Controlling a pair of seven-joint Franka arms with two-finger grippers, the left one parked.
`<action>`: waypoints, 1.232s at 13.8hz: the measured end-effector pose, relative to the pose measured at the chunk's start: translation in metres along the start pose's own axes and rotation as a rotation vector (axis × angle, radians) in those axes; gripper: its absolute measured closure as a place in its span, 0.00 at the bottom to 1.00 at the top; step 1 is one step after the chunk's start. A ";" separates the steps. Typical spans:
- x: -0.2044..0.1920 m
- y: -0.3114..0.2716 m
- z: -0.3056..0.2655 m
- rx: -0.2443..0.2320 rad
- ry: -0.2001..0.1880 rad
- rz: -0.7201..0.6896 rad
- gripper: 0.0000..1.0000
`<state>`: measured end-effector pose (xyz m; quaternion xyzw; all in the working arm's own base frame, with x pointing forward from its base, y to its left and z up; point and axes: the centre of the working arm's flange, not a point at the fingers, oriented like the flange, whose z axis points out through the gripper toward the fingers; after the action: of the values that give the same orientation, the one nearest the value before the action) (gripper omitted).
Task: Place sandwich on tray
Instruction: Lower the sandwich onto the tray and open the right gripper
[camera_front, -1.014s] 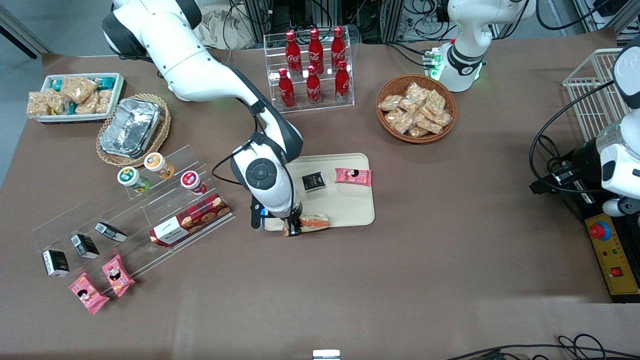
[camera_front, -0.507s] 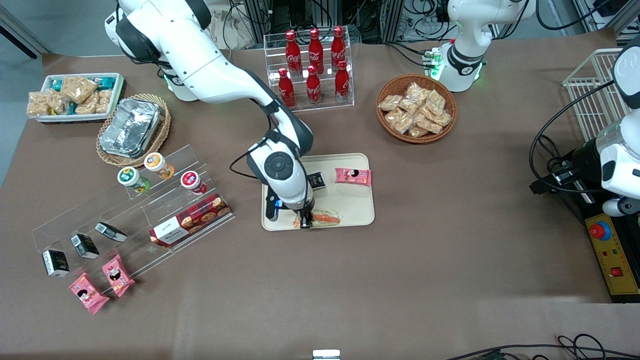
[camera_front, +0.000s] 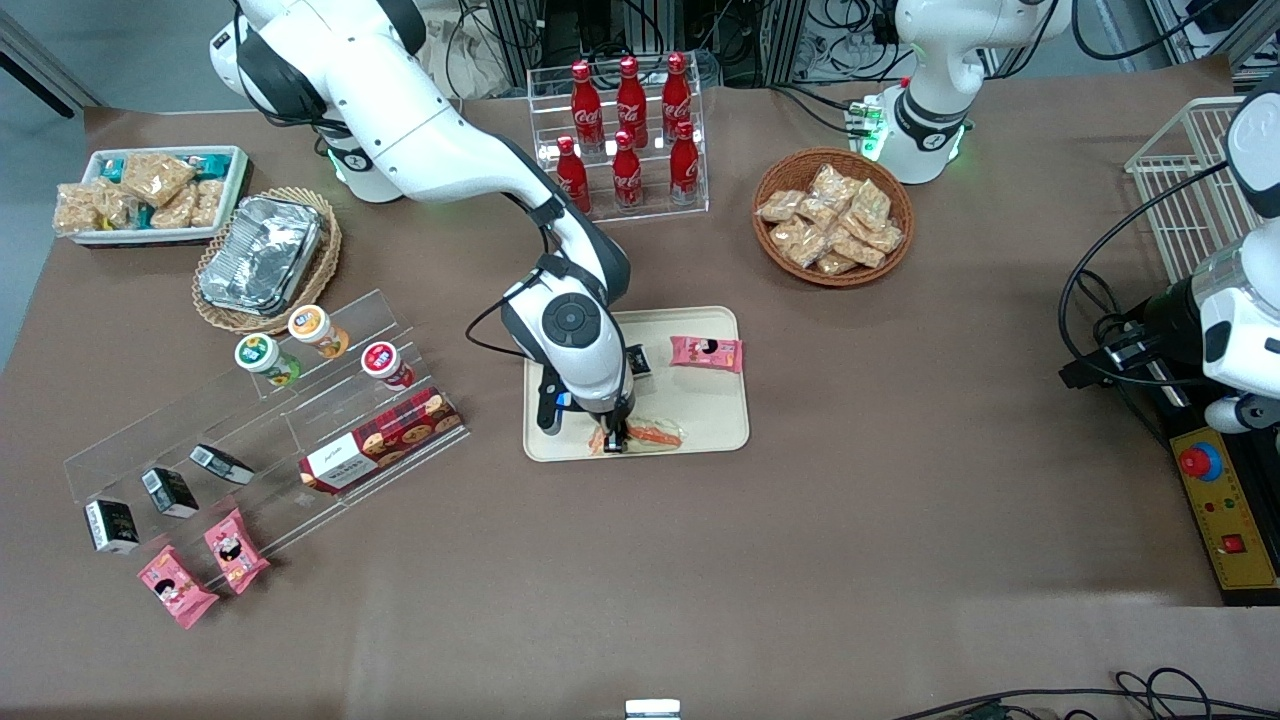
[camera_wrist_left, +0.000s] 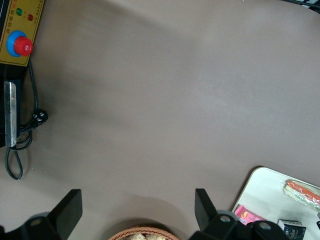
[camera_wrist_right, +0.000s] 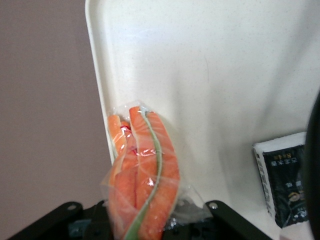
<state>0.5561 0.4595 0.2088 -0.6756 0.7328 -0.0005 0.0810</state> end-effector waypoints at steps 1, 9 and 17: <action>0.001 -0.001 0.000 0.001 0.000 0.003 0.77; 0.006 -0.003 -0.003 -0.027 0.038 -0.029 0.12; 0.028 -0.044 -0.148 -0.095 -0.023 -0.115 0.03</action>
<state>0.5796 0.4116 0.3560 -0.7195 0.6912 0.0374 0.0573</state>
